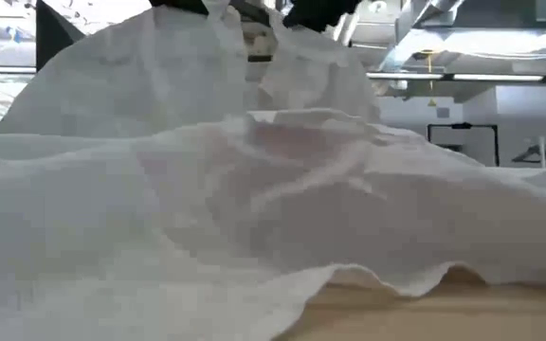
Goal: Hang clothes
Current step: Hang the white polo shirt on the hanger rack
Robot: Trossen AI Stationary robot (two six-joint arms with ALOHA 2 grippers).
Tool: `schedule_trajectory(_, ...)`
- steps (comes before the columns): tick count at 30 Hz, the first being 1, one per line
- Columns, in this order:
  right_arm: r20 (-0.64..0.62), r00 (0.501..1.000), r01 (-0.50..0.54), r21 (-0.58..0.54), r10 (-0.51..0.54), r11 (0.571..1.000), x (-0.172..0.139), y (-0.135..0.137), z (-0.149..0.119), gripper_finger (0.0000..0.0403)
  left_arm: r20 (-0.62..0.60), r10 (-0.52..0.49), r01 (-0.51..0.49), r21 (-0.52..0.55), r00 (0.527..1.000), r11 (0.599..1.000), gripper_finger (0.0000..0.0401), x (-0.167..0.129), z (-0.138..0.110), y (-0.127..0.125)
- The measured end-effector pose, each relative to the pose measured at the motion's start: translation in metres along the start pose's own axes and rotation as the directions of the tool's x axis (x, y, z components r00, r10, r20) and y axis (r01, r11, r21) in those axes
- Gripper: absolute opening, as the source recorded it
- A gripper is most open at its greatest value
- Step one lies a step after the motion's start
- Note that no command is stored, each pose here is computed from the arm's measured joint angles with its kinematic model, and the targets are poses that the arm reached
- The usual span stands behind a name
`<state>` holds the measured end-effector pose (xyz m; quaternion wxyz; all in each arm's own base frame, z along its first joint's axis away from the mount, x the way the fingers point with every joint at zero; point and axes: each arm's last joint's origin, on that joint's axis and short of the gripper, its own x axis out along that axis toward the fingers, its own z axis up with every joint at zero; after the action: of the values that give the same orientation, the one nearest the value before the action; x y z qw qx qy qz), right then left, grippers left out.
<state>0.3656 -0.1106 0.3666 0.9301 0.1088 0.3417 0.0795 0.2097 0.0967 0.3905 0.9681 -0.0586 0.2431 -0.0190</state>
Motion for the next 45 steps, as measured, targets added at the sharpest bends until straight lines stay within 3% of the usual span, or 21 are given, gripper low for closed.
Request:
schedule_trajectory(5,0.018,1.000,-0.025,-0.005,0.025,1.000,0.014,0.006,0.009,0.0096,-0.034,-0.030,0.030,-0.008,0.999,1.000,0.0018,0.016,-0.001,0.000)
schedule_trajectory(11,0.025,0.999,-0.046,-0.028,0.046,0.999,0.026,0.013,0.020,0.0093,-0.050,-0.055,0.054,-0.010,0.997,0.998,0.0018,0.028,-0.001,-0.001)
schedule_trajectory(18,-0.030,0.997,-0.073,0.016,0.073,0.997,0.042,0.008,0.014,0.0091,-0.047,-0.056,0.055,-0.013,0.997,0.998,0.0018,0.028,-0.001,-0.001)
schedule_trajectory(24,-0.043,0.997,-0.065,-0.039,0.063,0.997,0.037,0.007,0.013,0.0018,-0.043,-0.059,0.058,-0.023,0.997,0.998,0.0042,0.026,0.000,-0.003)
schedule_trajectory(29,-0.041,0.997,-0.065,-0.035,0.064,0.997,0.035,0.002,0.013,0.0017,-0.100,-0.064,0.058,-0.069,0.993,0.996,0.0055,0.025,-0.006,-0.004)
schedule_trajectory(35,-0.030,0.998,-0.059,-0.068,0.057,0.996,0.033,0.000,0.014,0.0017,-0.131,-0.059,0.047,-0.095,0.990,0.994,0.0058,0.004,-0.011,-0.013)
schedule_trajectory(45,0.012,1.000,-0.009,-0.088,0.010,0.996,0.008,-0.016,0.018,0.0017,-0.124,0.062,-0.083,-0.175,0.990,0.981,0.0060,-0.041,-0.019,-0.027)
